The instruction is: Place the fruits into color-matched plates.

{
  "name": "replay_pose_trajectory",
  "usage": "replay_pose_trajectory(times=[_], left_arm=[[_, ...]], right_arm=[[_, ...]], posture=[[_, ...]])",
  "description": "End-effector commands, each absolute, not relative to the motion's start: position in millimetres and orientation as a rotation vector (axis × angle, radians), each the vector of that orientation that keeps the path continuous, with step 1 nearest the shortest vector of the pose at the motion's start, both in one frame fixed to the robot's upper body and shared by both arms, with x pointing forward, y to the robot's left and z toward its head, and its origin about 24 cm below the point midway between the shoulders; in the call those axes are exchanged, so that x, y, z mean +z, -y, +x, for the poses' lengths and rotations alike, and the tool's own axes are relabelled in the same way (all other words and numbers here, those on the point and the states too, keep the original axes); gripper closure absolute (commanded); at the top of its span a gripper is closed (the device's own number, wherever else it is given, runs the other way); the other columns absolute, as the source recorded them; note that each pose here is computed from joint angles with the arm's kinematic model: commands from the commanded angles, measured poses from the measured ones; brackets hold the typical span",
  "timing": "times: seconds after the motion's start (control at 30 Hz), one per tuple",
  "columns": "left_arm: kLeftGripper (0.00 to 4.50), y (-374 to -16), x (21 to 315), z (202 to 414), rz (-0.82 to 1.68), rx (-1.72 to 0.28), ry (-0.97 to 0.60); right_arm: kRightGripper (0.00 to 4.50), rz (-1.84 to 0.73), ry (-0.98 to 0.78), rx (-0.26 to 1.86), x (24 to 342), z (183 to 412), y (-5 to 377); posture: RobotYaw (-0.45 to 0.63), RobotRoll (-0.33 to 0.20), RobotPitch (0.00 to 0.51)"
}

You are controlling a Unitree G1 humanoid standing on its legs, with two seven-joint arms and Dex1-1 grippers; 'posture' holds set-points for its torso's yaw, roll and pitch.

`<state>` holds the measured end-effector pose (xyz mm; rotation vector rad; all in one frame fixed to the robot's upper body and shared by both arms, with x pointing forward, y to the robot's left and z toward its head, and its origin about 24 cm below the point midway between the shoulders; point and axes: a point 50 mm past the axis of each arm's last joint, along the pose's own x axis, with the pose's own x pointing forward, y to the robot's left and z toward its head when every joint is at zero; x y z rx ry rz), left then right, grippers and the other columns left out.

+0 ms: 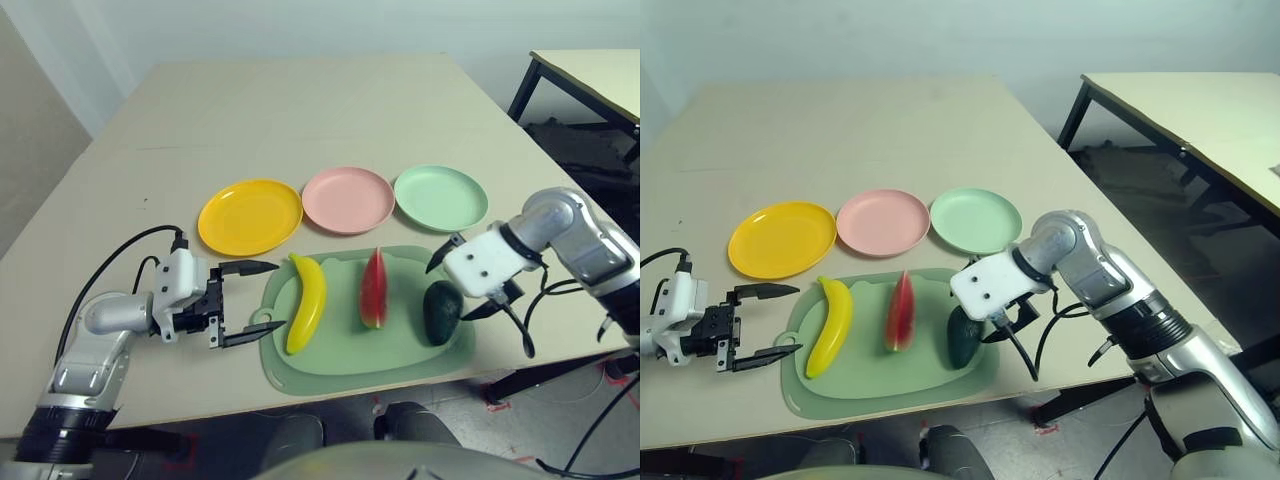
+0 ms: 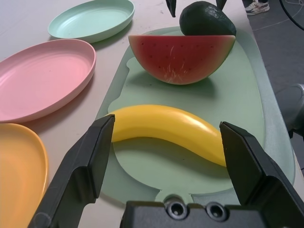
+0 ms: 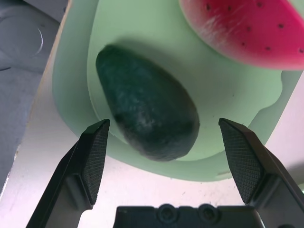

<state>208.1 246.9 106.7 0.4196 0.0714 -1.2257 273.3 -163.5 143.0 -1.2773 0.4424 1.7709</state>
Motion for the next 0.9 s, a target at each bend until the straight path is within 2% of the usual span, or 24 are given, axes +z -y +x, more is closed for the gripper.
replay_pose_trajectory(times=[0.03, 0.37, 0.67, 0.9], left_arm=[[0.0, -246.8, 109.1, 207.5, 0.44, -1.227, -0.084], [0.0, -249.5, 112.4, 208.7, 0.45, -1.217, -0.09], [0.0, -250.4, 113.1, 208.8, 0.457, -1.223, -0.101], [0.0, -248.5, 111.9, 208.3, 0.451, -1.225, -0.102]], right_arm=[[0.02, -1.25, -0.471, 1.759, 134.4, 275.4, 161.6], [0.02, -1.185, -0.497, 1.716, 127.6, 278.5, 158.9], [0.02, -1.176, -0.493, 1.755, 126.8, 268.5, 154.4], [0.02, -1.192, -0.477, 1.736, 129.8, 270.0, 147.3]], posture=[[0.04, 0.0, 0.003], [0.03, 0.0, 0.0], [0.03, 0.0, 0.0], [0.03, 0.0, 0.001]])
